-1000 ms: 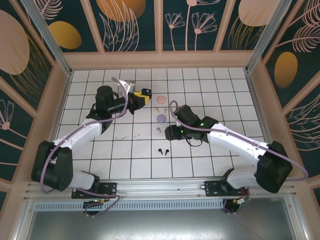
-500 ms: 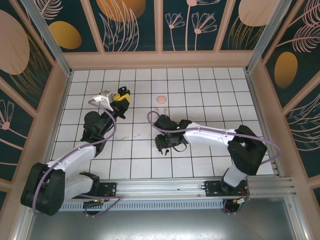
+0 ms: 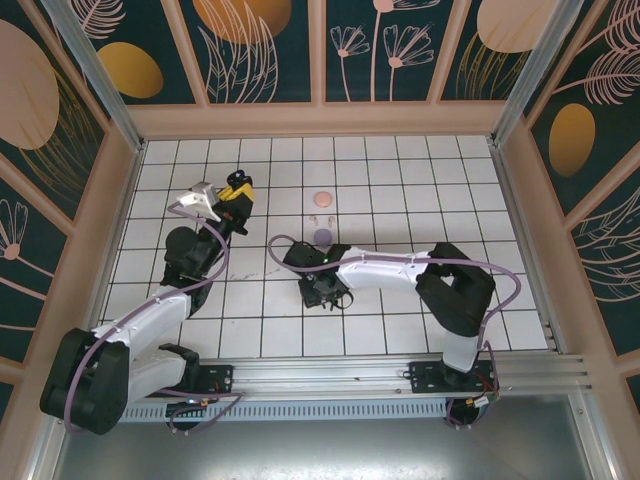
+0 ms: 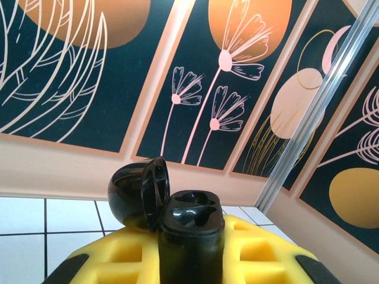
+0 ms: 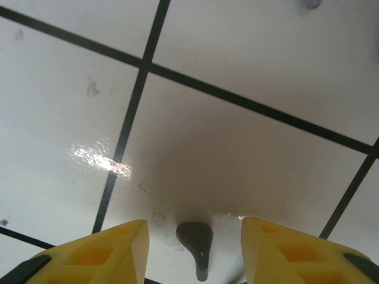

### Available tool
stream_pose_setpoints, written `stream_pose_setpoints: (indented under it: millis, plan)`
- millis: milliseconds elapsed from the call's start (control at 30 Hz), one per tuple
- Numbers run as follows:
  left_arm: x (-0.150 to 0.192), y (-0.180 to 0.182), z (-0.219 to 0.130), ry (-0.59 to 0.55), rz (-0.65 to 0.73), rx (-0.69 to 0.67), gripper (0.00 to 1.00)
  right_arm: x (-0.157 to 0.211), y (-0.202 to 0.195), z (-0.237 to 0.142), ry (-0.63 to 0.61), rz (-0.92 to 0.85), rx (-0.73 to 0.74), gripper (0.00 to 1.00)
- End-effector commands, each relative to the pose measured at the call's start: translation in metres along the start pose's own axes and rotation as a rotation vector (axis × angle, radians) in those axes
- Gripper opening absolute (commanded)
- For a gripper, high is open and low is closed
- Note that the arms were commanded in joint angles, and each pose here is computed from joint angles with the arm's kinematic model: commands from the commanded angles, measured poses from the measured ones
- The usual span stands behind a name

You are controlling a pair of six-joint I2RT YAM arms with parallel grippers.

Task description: Insert the wireless bluetooth earbuds into the charging case

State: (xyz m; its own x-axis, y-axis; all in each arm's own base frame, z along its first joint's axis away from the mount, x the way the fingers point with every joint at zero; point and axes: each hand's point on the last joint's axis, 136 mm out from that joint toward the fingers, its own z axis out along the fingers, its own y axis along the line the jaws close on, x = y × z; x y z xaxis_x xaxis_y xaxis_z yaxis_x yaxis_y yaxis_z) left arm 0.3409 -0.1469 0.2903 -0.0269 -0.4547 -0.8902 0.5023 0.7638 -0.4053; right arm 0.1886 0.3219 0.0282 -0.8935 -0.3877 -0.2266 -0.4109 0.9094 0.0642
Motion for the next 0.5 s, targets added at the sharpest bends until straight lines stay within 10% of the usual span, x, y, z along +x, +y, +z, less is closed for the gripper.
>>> stream_pose_setpoints:
  millis: [0, 467]
  plan:
    - [-0.0203, -0.0082, -0.0042, -0.075, 0.0, 0.021, 0.0, 0.0044, -0.0019, -0.0003, 0.017, 0.001, 0.047, 0.45]
    - [-0.0212, -0.0124, -0.0058, -0.072, 0.012, 0.039, 0.0, 0.0078, -0.0017, 0.0092, 0.03, 0.014, 0.058, 0.42]
